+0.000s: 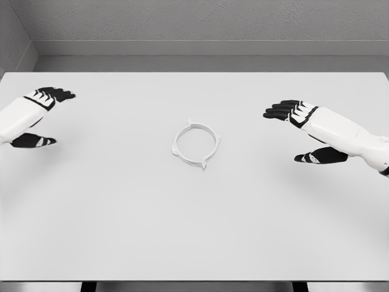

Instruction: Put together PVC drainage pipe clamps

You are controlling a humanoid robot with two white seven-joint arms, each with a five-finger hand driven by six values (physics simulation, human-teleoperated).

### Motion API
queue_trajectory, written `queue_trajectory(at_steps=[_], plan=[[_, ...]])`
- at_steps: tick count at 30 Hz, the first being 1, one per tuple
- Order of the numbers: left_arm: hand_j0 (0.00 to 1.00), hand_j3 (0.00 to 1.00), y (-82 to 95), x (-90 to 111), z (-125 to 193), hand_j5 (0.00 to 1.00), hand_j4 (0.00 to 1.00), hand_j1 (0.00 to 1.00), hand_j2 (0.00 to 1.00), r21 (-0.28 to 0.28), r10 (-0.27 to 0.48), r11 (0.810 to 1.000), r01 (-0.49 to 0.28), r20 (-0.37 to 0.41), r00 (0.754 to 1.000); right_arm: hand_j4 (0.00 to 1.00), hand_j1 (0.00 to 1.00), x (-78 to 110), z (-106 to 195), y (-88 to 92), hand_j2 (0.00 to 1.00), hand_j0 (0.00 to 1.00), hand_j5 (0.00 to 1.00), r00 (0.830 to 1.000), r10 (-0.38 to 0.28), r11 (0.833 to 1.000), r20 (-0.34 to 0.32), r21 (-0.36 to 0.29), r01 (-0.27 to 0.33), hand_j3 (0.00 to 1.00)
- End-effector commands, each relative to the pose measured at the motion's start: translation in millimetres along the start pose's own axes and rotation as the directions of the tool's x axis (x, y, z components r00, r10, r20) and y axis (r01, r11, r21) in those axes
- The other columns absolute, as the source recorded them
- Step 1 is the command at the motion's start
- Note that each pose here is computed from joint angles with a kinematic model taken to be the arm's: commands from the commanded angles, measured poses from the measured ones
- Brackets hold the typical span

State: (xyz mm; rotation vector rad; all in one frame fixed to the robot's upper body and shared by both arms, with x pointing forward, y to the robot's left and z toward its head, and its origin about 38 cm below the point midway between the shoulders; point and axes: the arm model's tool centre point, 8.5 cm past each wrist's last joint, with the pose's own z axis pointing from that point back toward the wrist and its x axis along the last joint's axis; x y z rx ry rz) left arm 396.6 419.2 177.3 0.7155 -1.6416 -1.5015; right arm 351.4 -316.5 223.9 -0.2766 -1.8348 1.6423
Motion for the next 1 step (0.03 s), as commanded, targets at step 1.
queue_trajectory(at_steps=[1], plan=[[1.00,1.00,17.3,-18.0,12.7,1.00,1.00,1.00,1.00,0.034,0.002,0.999,-0.001,-0.054,0.999,1.00,1.00,-0.5,0.7,-1.2,1.00,1.00,1.00,1.000,-0.006,1.000,-0.001,-0.006,0.006,1.00]])
